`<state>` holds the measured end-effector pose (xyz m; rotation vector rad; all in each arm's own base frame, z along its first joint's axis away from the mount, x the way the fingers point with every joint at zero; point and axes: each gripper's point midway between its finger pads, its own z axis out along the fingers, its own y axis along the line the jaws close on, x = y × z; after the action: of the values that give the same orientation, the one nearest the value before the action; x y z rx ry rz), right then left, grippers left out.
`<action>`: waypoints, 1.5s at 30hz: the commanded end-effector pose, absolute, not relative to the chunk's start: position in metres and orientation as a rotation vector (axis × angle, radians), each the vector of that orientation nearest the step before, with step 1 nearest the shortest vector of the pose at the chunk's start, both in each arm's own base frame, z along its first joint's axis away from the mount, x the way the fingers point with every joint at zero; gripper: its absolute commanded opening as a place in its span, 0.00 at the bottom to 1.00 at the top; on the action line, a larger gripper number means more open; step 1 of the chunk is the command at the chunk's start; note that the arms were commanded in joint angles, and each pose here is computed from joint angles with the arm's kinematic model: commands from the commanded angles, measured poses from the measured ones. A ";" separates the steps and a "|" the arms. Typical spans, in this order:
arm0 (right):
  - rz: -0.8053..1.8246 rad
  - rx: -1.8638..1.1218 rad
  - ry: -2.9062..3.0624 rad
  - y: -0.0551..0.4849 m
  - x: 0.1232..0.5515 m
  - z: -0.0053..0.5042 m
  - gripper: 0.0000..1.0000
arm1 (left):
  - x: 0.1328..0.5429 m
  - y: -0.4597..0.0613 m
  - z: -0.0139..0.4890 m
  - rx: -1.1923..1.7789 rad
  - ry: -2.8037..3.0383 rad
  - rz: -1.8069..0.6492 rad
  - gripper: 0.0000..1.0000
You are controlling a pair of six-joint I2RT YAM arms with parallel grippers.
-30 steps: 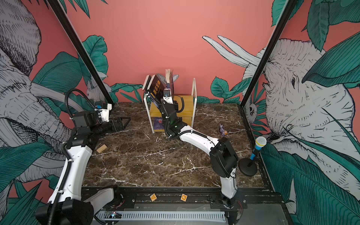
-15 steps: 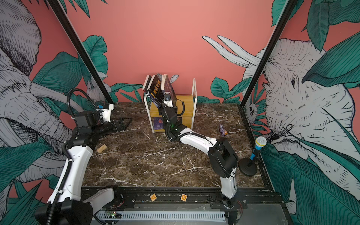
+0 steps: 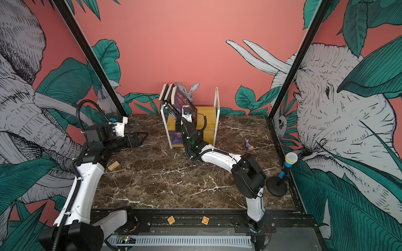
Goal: Stacking books/files
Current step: Place the book on the bookshelf.
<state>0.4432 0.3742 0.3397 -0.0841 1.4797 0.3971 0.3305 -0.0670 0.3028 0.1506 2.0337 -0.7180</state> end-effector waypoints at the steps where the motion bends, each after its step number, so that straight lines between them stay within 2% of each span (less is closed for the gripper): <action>1: 0.535 -0.076 1.409 0.377 0.428 0.372 0.51 | 0.327 -0.069 0.304 0.172 2.020 -0.711 0.99; 6: 0.613 -0.125 1.417 0.386 0.418 0.374 0.58 | 0.328 -0.068 0.303 0.165 2.023 -0.705 0.99; 8: 0.632 -0.150 1.413 0.388 0.412 0.378 0.70 | 0.327 -0.068 0.303 0.165 2.024 -0.712 0.99; 15: 0.623 -0.225 1.397 0.373 0.387 0.409 0.79 | 0.327 -0.067 0.305 0.156 2.019 -0.711 0.99; 18: 0.600 -0.277 1.400 0.366 0.377 0.426 0.74 | 0.327 -0.067 0.305 0.161 2.020 -0.694 0.99; 20: 0.542 -0.308 1.423 0.361 0.376 0.431 0.65 | 0.326 -0.067 0.304 0.168 2.019 -0.695 0.99; 24: 0.376 -0.311 1.521 0.339 0.390 0.420 0.37 | 0.326 -0.067 0.304 0.170 2.020 -0.689 0.99; 30: 0.079 -0.370 1.714 0.310 0.413 0.388 0.01 | 0.326 -0.068 0.306 0.170 2.016 -0.698 0.99; 40: -0.163 -0.463 1.943 0.297 0.433 0.322 0.00 | 0.325 -0.066 0.307 0.166 2.013 -0.684 0.99; 45: -0.106 -0.429 2.006 0.282 0.445 0.295 0.00 | 0.325 -0.065 0.308 0.164 2.020 -0.670 0.99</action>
<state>0.4378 0.3020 0.2956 -0.4933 1.9760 -0.1249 0.3308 -0.0642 0.3015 0.1403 2.0369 -0.6946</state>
